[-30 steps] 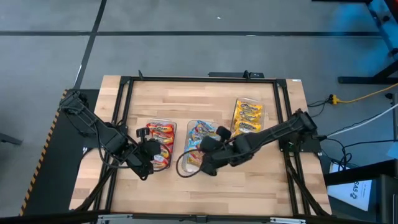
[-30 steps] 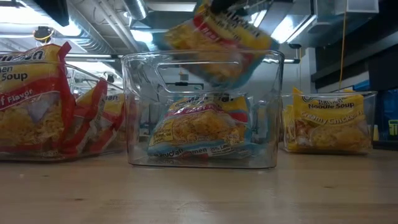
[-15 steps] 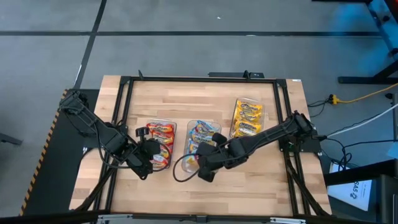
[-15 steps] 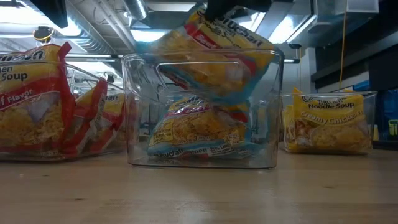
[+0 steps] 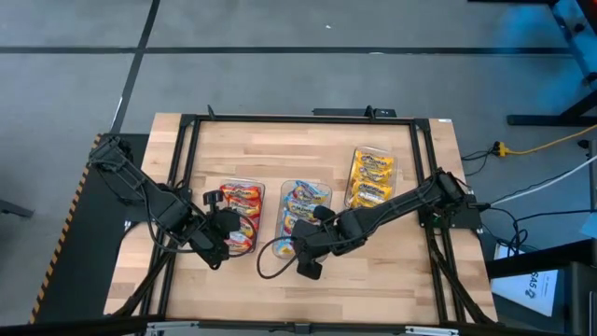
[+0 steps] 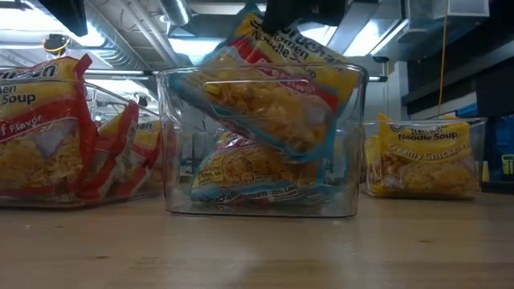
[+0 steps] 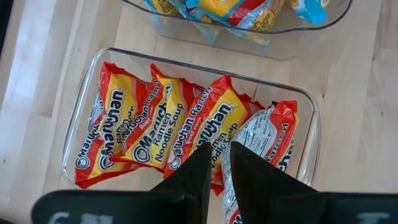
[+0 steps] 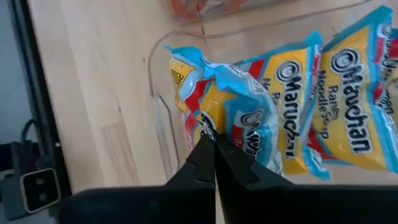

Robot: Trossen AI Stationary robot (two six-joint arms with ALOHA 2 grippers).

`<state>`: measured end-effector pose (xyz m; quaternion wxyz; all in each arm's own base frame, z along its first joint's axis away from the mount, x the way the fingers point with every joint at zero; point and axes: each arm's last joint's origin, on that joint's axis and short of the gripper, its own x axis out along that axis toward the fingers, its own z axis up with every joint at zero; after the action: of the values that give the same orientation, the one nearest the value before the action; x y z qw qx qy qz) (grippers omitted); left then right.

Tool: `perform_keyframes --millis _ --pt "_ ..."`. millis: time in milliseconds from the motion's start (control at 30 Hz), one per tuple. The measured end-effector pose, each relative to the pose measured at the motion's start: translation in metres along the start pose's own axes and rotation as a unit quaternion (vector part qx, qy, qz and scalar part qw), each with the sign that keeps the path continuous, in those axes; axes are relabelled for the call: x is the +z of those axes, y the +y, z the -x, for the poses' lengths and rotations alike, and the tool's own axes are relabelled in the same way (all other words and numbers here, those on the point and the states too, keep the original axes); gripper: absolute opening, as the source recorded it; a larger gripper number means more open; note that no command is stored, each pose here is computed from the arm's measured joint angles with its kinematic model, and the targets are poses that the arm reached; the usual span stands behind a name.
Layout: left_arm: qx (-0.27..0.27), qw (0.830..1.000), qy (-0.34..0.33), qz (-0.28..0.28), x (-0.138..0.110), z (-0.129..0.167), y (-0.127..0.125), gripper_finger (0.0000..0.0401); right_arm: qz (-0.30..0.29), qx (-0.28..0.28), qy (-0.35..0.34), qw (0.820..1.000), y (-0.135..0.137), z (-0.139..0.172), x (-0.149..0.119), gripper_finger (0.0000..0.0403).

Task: Sort Maruchan noodles
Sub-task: Put the blue noodle pack into the middle transparent bin

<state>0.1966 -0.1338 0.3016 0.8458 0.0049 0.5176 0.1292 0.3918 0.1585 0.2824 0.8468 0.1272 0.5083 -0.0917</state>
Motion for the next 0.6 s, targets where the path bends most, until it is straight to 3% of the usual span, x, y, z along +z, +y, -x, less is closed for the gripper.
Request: perform_keyframes --millis 600 --pt "-0.003 1.000 -0.007 0.007 0.001 0.000 -0.001 0.0053 -0.018 0.052 0.012 0.998 -0.003 -0.045 0.016 0.0012"
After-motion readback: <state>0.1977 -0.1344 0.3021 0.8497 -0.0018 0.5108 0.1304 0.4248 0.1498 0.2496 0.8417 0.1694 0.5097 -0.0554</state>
